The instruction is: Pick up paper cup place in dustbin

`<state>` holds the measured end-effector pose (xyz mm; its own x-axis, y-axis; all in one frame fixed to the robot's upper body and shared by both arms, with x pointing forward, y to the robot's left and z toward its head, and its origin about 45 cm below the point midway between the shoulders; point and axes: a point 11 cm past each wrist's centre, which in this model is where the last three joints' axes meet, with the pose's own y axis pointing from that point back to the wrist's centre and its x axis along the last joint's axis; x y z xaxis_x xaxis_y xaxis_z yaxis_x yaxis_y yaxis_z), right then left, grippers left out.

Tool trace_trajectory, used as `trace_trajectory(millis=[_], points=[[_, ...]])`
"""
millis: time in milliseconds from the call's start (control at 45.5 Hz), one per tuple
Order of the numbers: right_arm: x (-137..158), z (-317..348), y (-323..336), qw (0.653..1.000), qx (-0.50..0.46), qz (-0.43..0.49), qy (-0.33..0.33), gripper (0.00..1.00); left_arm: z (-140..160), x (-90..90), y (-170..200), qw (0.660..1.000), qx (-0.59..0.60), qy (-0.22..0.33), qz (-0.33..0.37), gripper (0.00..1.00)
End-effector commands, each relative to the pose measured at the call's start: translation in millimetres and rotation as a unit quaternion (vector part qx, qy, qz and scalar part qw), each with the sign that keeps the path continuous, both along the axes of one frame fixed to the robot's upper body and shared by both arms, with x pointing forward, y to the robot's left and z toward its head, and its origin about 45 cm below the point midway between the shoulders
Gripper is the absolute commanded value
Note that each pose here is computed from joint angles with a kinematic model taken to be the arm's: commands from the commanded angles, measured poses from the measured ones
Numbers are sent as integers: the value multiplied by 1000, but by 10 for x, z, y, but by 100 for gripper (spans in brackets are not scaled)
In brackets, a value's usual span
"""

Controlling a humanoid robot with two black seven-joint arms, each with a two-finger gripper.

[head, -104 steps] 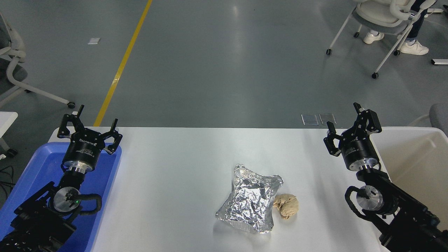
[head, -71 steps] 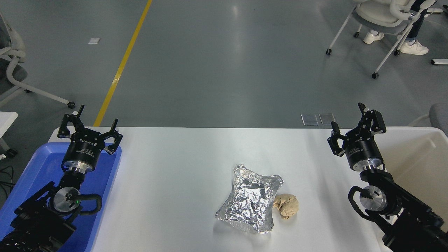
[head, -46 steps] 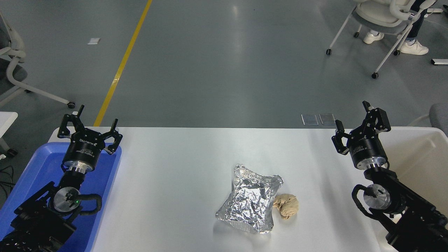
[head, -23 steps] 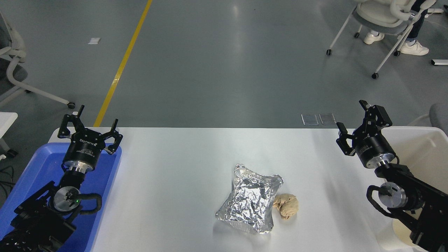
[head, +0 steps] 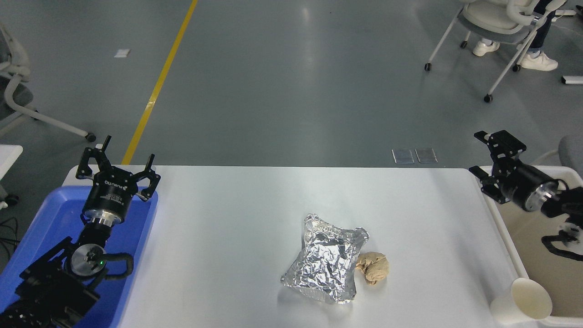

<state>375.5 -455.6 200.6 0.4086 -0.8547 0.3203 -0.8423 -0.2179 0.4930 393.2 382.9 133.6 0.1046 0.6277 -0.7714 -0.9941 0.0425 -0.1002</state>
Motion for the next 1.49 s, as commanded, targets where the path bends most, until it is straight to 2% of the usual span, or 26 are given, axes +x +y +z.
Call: trace_trajectory(millis=[0,132,242,396,527,703,857,1121,1473], points=[[-49,612,-187,993,-72,62,74,100,-2,0,-3,1000,0,0,-1,100],[0,1006,56,975,-92,134,154,100,-1,0,-2,1000,0,0,0,100],[27,1280,371,942,-115,208,236,100,-1,0,-2,1000,0,0,0,100],[197,1621,773,899,-233,273,251,100,-7,-6,0,1000,0,1,0,100],[267,1922,1172,870,-312,281,257,100,-7,-6,0,1000,0,1,0,100],[199,2124,1540,850,-346,306,252,100,-9,-7,4,1000,1,1,1,100],[97,2034,1656,833,-356,326,271,100,-3,-1,-5,1000,1,1,-1,100],[-160,1946,1763,817,-346,354,295,100,5,6,-13,1000,0,-1,-3,100],[-272,2094,1572,834,-333,322,299,100,6,6,-13,1000,0,-1,-3,100]])
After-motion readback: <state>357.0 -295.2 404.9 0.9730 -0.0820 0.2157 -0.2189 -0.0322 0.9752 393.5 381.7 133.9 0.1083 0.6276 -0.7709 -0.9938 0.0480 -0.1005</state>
